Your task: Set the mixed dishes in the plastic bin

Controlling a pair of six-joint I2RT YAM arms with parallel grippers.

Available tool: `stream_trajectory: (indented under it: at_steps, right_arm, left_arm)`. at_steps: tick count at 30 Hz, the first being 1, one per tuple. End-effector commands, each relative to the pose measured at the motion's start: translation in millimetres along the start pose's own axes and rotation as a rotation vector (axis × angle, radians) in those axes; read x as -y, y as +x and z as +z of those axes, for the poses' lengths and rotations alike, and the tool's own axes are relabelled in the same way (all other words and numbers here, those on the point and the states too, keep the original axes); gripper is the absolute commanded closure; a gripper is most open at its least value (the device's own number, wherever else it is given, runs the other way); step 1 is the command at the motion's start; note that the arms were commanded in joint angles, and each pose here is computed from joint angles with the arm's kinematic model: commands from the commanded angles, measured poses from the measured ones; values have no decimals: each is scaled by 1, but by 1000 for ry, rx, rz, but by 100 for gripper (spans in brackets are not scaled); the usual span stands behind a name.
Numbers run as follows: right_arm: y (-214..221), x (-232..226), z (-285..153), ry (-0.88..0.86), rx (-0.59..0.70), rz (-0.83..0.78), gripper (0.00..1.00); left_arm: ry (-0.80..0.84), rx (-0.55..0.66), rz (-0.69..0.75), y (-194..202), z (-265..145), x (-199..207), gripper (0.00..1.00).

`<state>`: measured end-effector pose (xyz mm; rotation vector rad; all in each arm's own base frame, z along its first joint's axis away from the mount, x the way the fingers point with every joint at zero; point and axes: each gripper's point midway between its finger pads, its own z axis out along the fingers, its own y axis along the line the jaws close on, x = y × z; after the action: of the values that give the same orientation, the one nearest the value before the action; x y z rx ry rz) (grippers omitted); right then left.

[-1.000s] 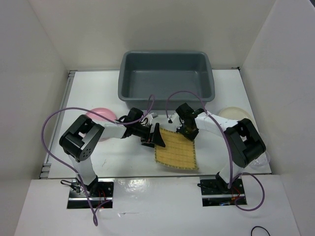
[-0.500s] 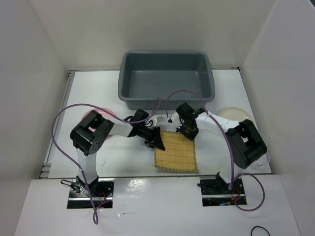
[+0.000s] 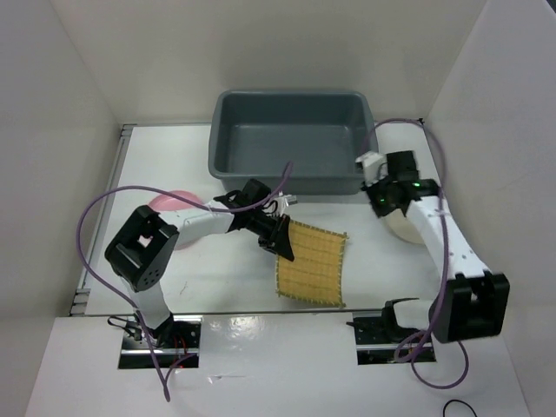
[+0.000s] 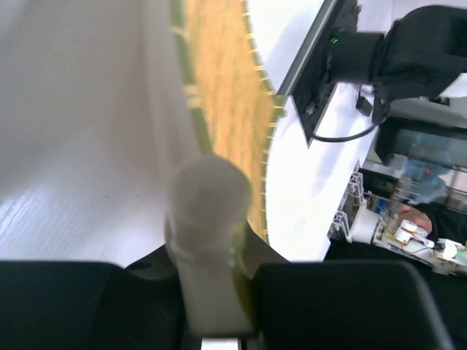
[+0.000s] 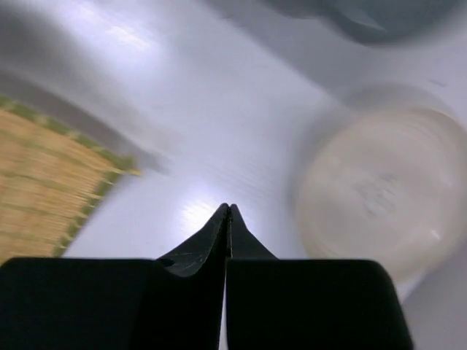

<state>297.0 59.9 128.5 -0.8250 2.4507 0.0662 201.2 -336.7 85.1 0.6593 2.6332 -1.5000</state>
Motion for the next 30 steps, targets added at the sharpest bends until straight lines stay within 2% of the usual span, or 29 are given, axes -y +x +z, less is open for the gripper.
stream_trajectory:
  at_steps: [1, 3, 5, 6, 8, 10, 11, 13, 14, 15, 16, 17, 19, 20, 21, 22, 23, 24, 25, 30]
  right_arm:
    - [-16, 40, -66, 129, 177, 91, 100]
    - [-14, 50, -75, 219, 204, 142, 100]
    - [11, 61, -65, 317, 131, 208, 100]
    - [14, 70, -62, 373, 134, 235, 100]
    - [38, 88, -60, 489, 75, 312, 100]
    - [50, 92, -57, 519, 47, 337, 100]
    - [51, 92, -55, 519, 46, 337, 100]
    - [54, 91, -49, 520, 48, 337, 100]
    - [56, 93, -49, 535, 47, 349, 100]
    - [56, 92, -49, 543, 44, 343, 100]
    - [52, 93, -49, 552, 55, 347, 100]
    - [52, 93, -49, 552, 55, 347, 100]
    - [48, 89, -50, 545, 68, 333, 100]
    - [47, 92, -52, 567, 74, 346, 100]
    - [46, 91, -51, 570, 73, 338, 100]
    - [45, 94, -55, 590, 88, 351, 100]
    - [46, 98, -58, 623, 89, 368, 100]
    - [49, 99, -60, 637, 83, 370, 100]
    - [48, 101, -61, 656, 91, 384, 100]
    - [52, 109, -68, 720, 91, 403, 100]
  left_arm:
    - [-23, 19, 74, -12, -22, 24, 100]
    - [9, 51, 102, -29, -29, 46, 100]
    - [45, 66, 116, -42, -36, 66, 100]
    - [53, 83, 129, -53, -38, 74, 100]
    - [93, 116, 179, -85, -49, 107, 100]
    - [127, 128, 175, -111, -52, 122, 100]
    - [188, 177, 253, -137, -72, 157, 100]
    - [225, 176, 248, -161, -74, 167, 100]
    - [272, 226, 331, -180, -98, 202, 100]
    - [289, 234, 359, -188, -103, 213, 100]
    - [280, 208, 296, -200, -96, 197, 100]
    - [292, 216, 295, -210, -102, 202, 100]
    - [314, 288, 338, -240, -126, 211, 100]
    - [332, 310, 305, -248, -137, 212, 100]
    - [326, 362, 281, -264, -156, 199, 100]
    - [331, 368, 224, -281, -149, 168, 100]
    - [382, 373, 206, -282, -168, 178, 100]
    - [378, 423, 208, -298, -181, 158, 100]
    - [378, 441, 210, -301, -189, 156, 100]
    - [384, 510, 121, -333, -203, 96, 100]
